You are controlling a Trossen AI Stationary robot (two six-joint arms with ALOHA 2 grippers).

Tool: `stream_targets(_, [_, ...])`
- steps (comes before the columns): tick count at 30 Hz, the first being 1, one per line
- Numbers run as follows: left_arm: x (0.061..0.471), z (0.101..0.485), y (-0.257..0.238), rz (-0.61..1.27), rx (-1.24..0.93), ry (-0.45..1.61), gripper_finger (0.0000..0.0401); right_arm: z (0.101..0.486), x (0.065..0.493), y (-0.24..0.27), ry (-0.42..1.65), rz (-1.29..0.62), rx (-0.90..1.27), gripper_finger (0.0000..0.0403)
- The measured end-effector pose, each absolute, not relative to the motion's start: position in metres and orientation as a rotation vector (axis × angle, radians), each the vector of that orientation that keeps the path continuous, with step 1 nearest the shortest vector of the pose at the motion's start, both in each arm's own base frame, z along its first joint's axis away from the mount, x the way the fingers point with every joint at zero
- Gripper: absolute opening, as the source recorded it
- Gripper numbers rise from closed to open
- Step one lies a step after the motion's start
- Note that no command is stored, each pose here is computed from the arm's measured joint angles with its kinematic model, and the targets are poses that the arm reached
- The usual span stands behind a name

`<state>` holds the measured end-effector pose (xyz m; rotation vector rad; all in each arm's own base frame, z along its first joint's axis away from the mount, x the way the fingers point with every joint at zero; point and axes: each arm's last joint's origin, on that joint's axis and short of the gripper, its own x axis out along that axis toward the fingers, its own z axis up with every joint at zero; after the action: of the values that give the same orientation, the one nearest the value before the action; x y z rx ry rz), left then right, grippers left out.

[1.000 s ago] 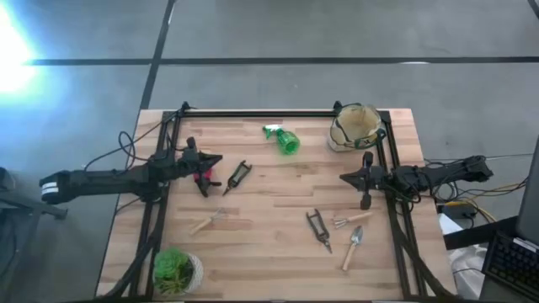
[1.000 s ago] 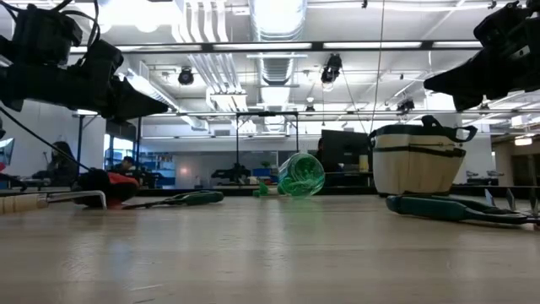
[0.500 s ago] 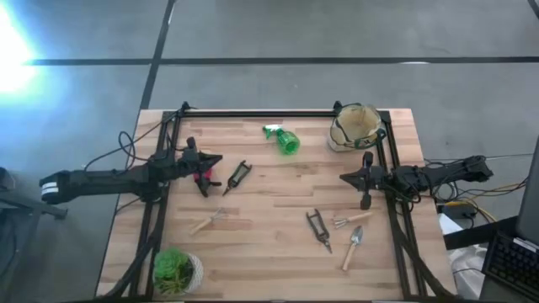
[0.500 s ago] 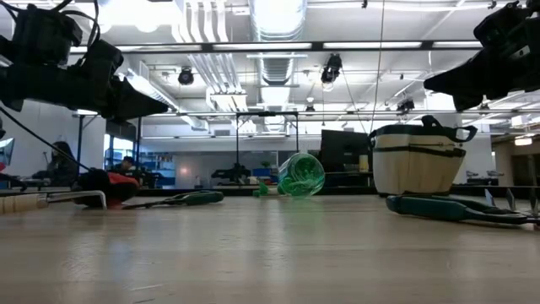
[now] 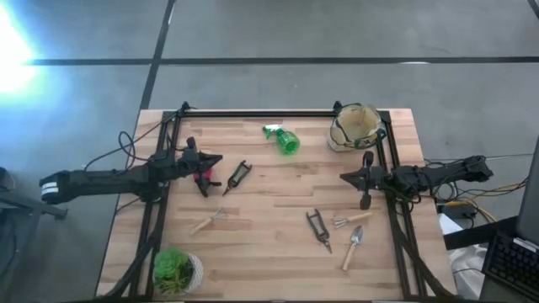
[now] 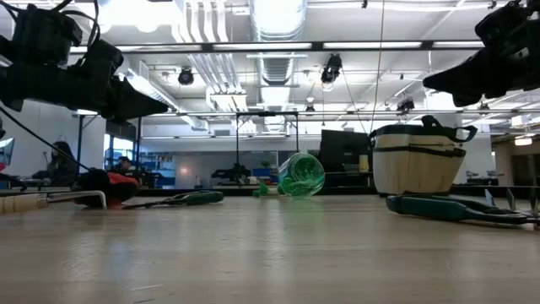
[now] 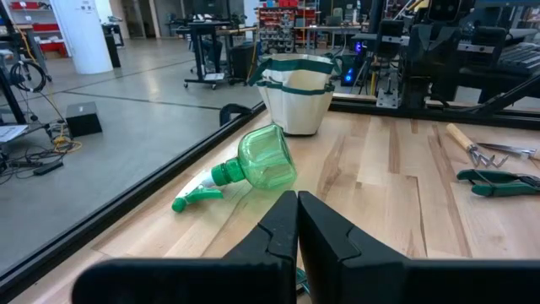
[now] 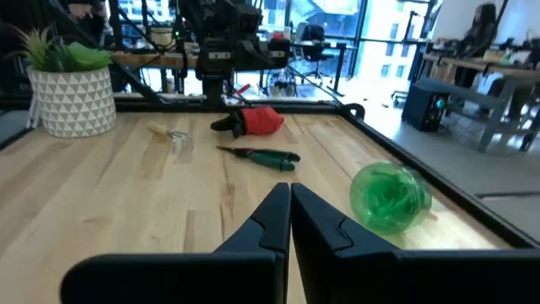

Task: Pick & Place Garden tools in Gardening bag
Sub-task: Put the right shear scissors into the gardening bag

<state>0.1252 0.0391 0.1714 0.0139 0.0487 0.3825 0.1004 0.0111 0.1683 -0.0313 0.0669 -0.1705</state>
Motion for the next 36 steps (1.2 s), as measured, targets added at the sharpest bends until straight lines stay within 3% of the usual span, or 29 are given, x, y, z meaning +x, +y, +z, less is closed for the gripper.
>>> stream_targets(9, [0.125, 0.171, 0.039, 0.382, 0.014, 0.049, 0.0014, 0.209, 0.094, 0.01, -0.351, -0.169, 0.071, 0.0008])
stream_targets(12, [0.125, 0.171, 0.039, 0.382, 0.014, 0.048, 0.0014, 0.223, 0.088, 0.009, -0.504, -0.181, 0.042, 0.0008])
stream_targets(15, [0.125, 0.171, 0.039, 0.382, 0.014, 0.049, 0.0014, 0.234, 0.084, 0.008, -0.531, -0.197, -0.029, 0.0008])
stream_targets(20, [0.125, 0.171, 0.039, 0.382, 0.013, 0.051, 0.0014, 0.266, 0.084, 0.006, -0.375, -0.25, -0.051, 0.0008])
stream_targets(27, [0.125, 0.171, 0.039, 0.382, 0.013, 0.051, 0.0014, 0.303, 0.091, -0.001, -0.012, -0.585, -0.043, 0.0008])
stream_targets(36, [0.125, 0.171, 0.039, 0.382, 0.014, 0.052, 0.0014, 0.338, 0.104, -0.003, 0.272, -0.669, 0.055, 0.0008])
